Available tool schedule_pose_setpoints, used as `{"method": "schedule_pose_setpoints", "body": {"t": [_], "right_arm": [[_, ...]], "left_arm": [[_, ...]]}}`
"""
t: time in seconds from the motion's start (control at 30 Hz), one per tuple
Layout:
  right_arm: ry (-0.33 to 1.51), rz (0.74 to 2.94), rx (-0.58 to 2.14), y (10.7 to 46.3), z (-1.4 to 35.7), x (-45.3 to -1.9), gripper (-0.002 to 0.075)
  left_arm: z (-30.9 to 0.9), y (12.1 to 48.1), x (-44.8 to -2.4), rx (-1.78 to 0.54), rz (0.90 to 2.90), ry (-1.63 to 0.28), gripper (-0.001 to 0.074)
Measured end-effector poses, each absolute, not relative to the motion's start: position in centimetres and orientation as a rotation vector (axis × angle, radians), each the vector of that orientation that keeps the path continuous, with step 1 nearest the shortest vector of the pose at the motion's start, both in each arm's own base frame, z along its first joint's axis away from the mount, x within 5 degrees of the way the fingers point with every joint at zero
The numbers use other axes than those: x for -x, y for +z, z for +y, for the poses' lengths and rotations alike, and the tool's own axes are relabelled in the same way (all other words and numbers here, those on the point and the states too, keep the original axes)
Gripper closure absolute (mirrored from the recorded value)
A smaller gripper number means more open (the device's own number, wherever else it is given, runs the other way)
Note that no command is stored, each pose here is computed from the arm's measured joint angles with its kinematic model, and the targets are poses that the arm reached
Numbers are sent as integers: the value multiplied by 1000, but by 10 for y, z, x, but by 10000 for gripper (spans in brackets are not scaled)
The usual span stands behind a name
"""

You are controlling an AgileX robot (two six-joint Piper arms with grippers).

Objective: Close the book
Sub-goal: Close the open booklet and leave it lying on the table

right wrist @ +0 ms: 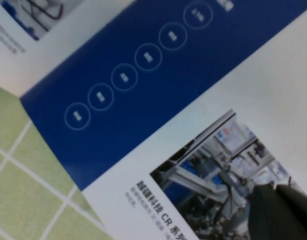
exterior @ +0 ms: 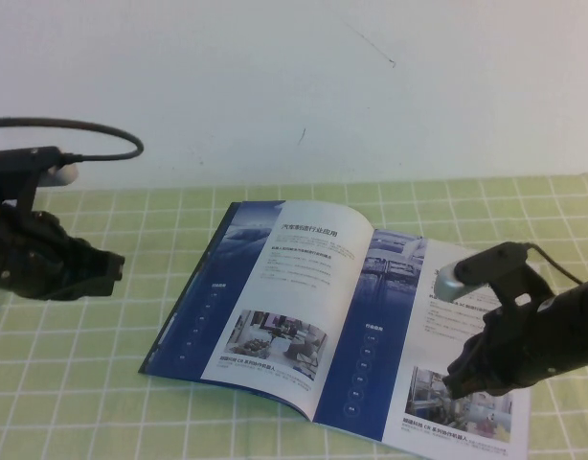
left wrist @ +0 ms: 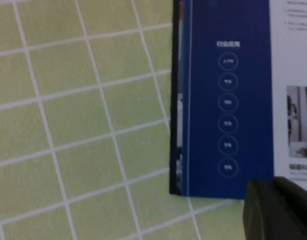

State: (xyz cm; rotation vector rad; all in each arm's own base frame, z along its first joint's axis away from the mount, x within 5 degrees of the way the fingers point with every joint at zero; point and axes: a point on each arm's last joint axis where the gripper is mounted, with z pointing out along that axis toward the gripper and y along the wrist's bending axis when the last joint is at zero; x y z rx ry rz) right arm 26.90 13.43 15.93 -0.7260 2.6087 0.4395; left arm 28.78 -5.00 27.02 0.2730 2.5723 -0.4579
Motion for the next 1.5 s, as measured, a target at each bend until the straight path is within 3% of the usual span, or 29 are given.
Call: {"method": "schedule_pose_setpoints", "body": {"t": [0.23,0.57,0.77,1.17,1.5], "right_arm": [[408,2650,692,139,135,-274,729],[408,2708,683,122,137,-277,729],[420,2717,678,121,138,-279,729],[421,2715,665,121,138,-280,729],[421,2713,659,121,138,-280,729]], "left_arm": [[-58,247,-338,-337,2636,-421,738],[-105,190,-378,-608,2701,-273,738],[-105,166,-398,-486,2718,-155,738],[-125,153,-399,-531,2736,-124,738],[-183,152,-375,-735,2709,-158,738]]}}
